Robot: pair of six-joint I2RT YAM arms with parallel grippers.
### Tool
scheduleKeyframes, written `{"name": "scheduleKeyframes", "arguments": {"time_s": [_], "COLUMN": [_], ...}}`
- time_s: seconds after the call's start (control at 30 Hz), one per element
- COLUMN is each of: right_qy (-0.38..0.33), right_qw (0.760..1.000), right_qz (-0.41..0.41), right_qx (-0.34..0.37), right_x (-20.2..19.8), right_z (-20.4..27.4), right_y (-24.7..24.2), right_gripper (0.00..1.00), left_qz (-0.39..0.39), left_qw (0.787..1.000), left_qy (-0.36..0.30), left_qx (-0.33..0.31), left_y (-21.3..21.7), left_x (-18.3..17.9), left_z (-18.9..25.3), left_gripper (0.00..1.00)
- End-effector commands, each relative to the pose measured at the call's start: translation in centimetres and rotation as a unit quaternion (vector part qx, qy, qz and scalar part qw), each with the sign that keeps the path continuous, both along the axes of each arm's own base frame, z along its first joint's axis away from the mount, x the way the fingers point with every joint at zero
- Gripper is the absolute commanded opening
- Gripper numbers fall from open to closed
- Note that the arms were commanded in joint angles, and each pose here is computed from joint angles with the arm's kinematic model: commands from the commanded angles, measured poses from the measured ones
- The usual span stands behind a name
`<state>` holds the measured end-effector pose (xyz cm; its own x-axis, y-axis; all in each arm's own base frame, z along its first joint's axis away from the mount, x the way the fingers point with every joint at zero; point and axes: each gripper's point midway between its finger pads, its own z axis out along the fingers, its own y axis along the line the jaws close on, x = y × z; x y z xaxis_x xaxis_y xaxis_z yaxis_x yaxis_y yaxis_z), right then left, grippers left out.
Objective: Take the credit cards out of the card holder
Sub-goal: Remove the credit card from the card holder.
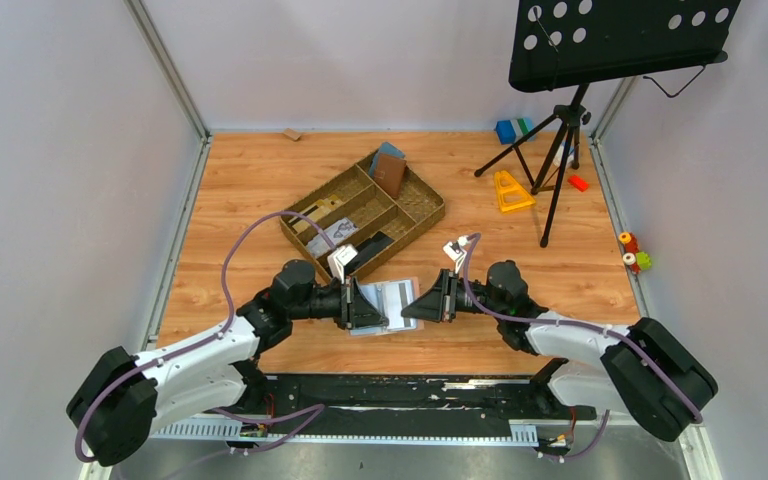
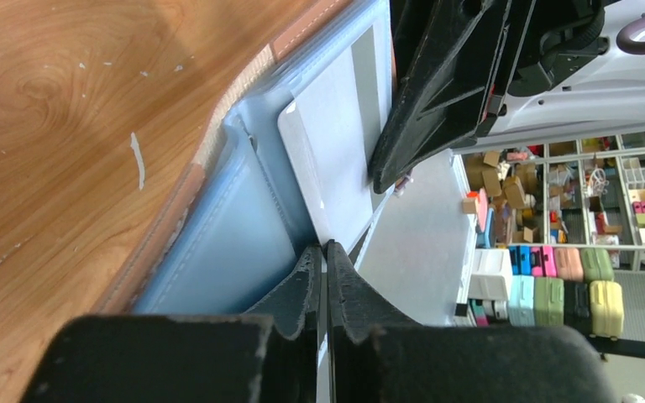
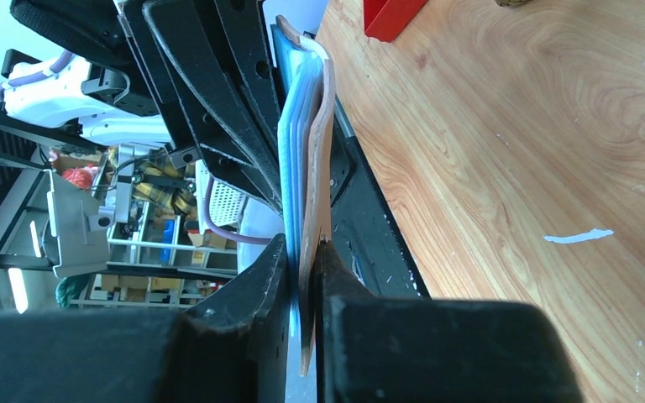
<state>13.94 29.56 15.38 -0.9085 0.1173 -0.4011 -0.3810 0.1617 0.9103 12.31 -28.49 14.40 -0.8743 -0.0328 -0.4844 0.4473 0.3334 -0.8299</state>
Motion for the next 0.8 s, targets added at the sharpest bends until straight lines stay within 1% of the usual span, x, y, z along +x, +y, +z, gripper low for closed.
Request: {"name": "scheduleKeyframes", "arguments": {"time_s": [0.0,0.03,0.1,0.23,0.3,0.4,0.43,0.5,0.53,0.63,0.67,0.73,0.77], "right_qy": [-0.046,-0.045,-0.045,-0.035,-0.036,-0.044,-0.046,-0.045,-0.045,-0.041,-0.04,-0.037,-0.036], "right_qw": [0.995,0.995,0.996,0.999,0.999,0.999,0.999,0.999,0.999,0.999,0.999,0.999,0.999], "right_qz": [0.045,0.046,0.044,0.013,-0.005,-0.018,-0.021,-0.025,-0.025,-0.024,-0.023,-0.022,-0.021], "right_qx": [0.074,0.073,0.07,0.038,0.021,0.001,-0.002,-0.011,-0.013,-0.016,-0.017,-0.015,-0.012], "right_x": [-1.3,-1.4,-1.3,-0.4,0.0,0.3,0.4,0.4,0.4,0.4,0.4,0.4,0.3], "right_z": [4.0,3.9,3.7,2.3,1.8,1.3,1.3,1.1,1.1,0.9,0.8,0.7,0.8], "right_y": [0.8,0.8,0.8,0.5,0.2,-0.1,-0.2,-0.4,-0.4,-0.4,-0.4,-0.4,-0.3], "right_gripper": [0.0,0.01,0.07,0.25,0.28,0.26,0.23,0.05,0.01,0.0,0.0,0.0,0.0], "left_qz": [-0.002,0.0,0.007,0.036,0.038,0.044,0.043,0.041,0.04,0.038,0.035,0.029,0.025], "left_qw": [0.996,0.996,0.997,0.998,0.998,0.997,0.997,0.998,0.998,0.998,0.998,0.999,0.999], "left_qy": [-0.051,-0.051,-0.051,-0.046,-0.049,-0.042,-0.041,-0.04,-0.039,-0.037,-0.037,-0.033,-0.034], "left_qx": [-0.072,-0.072,-0.066,-0.002,0.016,0.038,0.04,0.039,0.037,0.026,0.02,0.011,0.004], "left_y": [-1.3,-1.3,-1.2,-0.3,0.0,0.5,0.5,0.5,0.5,0.3,0.1,-0.1,-0.2], "left_x": [0.7,0.8,1.0,1.9,2.0,2.0,1.9,1.8,1.8,1.7,1.6,1.4,1.3], "left_z": [4.1,4.0,3.7,1.4,0.9,0.0,-0.2,-0.3,-0.2,-0.1,0.1,0.3,0.6], "left_gripper": [0.02,0.0,0.0,0.0,0.0,0.0,0.0,0.0,0.0,0.0,0.03,0.17,0.22]}}
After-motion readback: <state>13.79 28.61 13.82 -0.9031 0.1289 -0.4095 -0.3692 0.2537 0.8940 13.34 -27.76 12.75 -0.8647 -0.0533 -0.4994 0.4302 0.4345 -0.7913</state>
